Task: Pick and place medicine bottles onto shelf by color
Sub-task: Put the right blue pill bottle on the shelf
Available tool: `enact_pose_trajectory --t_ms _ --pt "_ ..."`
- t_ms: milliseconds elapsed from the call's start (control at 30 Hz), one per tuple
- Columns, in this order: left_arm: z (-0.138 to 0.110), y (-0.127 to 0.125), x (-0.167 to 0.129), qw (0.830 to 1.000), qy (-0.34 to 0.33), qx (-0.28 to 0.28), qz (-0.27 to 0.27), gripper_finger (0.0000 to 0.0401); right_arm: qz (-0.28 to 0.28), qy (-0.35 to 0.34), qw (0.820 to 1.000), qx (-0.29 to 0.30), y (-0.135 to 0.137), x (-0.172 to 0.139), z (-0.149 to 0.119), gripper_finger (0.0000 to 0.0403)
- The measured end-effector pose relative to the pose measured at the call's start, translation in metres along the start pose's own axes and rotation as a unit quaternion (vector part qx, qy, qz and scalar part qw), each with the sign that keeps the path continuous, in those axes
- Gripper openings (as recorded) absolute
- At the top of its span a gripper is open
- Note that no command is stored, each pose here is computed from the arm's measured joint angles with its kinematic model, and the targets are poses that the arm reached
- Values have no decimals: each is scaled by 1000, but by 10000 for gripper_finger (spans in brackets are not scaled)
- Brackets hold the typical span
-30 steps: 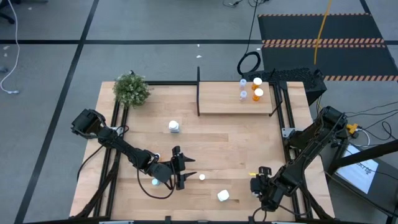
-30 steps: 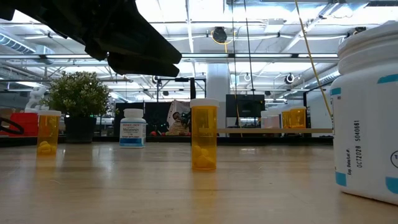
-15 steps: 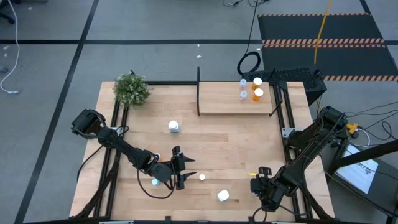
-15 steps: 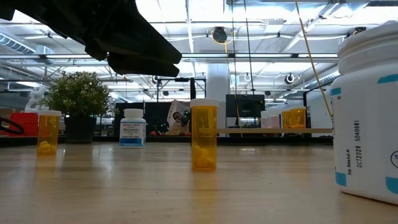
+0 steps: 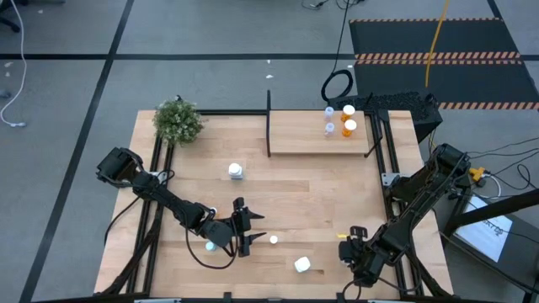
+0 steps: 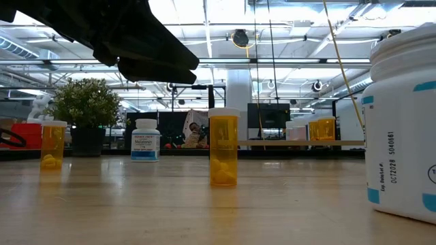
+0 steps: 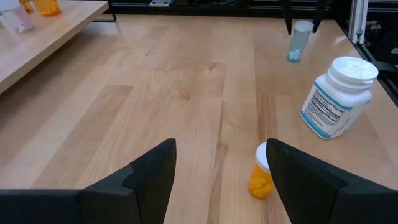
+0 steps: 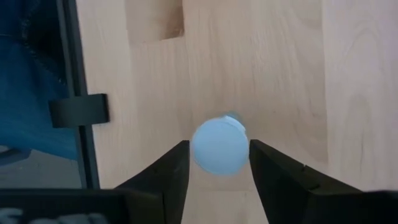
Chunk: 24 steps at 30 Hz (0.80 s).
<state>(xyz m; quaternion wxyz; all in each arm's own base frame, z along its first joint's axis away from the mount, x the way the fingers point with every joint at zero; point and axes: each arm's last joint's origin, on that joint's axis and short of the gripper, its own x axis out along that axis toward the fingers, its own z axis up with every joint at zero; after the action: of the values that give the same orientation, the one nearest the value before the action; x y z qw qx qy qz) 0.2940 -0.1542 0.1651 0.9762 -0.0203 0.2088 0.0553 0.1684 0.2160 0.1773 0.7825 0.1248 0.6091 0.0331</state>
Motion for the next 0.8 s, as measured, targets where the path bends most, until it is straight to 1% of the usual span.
enact_pose_trajectory --t_ms 133,367,700,800 --pt "0 0 0 1000 0 0 0 250 10 -7 1000 -1 2 0 1 163" --pt "0 0 0 1000 0 0 0 250 12 -7 1000 -7 2 0 1 159" --pt "0 0 0 1000 0 0 0 250 8 -5 1000 -11 0 0 3 115" --pt "0 0 0 1000 0 0 0 250 8 -5 1000 -13 0 -1 3 111"
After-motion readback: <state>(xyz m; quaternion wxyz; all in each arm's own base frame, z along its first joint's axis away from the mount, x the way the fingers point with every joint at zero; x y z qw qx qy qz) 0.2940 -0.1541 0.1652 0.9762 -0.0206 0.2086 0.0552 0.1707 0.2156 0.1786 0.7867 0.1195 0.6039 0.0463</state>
